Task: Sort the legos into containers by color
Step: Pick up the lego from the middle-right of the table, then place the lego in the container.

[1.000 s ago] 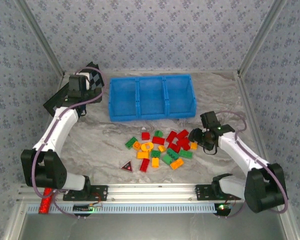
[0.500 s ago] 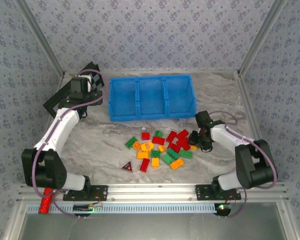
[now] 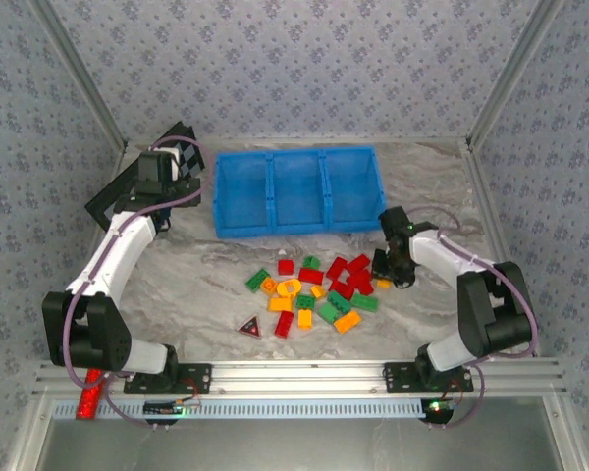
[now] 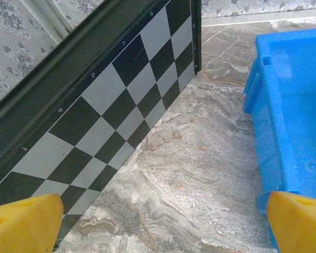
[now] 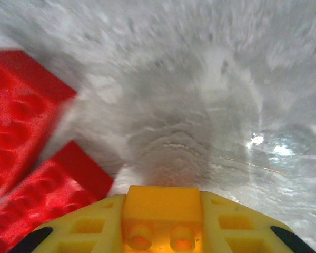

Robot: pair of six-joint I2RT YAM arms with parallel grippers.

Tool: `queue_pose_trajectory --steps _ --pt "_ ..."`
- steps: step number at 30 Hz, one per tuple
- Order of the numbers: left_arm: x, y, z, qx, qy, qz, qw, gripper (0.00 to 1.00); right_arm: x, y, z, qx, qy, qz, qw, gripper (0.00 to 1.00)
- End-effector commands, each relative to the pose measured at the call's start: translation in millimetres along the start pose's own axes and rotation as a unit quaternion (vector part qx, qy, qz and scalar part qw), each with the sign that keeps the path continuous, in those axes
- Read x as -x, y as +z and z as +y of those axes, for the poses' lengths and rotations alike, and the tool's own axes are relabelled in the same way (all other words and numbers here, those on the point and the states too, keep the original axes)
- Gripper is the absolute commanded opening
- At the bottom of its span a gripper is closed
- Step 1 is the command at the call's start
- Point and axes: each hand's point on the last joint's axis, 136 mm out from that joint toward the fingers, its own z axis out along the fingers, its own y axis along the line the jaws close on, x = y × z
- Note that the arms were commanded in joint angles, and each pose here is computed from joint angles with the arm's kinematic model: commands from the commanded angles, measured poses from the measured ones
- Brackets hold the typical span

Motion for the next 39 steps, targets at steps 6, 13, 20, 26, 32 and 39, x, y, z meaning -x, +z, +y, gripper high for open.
queue_pose_trajectory --steps 6,13,20,26,32,39 --pt "3.7 -1.1 -6.9 -0.013 0.020 -0.002 1.000 0.99 104.7 -93.3 44.8 0.000 -0.093 -0.119 0.989 0.29" --pt "3.6 -2.0 -6.3 -0.011 0.023 -0.002 1.000 0.99 186.0 -80.8 92.9 -0.017 -0.168 -0.145 0.975 0.29" --pt "2.9 -6.5 -7.7 -0.017 0.019 -0.003 1.000 0.99 217.6 -21.1 111.4 -0.037 -0.186 -0.098 0.977 0.28" --pt "5.5 -9.9 -9.8 -0.022 0.015 -0.006 1.000 0.99 215.1 4.9 110.6 -0.043 -0.180 -0.077 0.980 0.30" --pt "3.4 -7.5 -13.4 -0.026 0.015 -0.004 1.000 0.99 210.7 7.8 120.0 -0.034 -0.187 -0.069 0.979 0.43" --pt "8.1 -11.7 -11.3 -0.024 0.015 -0.010 1.000 0.99 211.2 -39.9 127.1 -0.024 -0.187 -0.089 0.978 0.49"
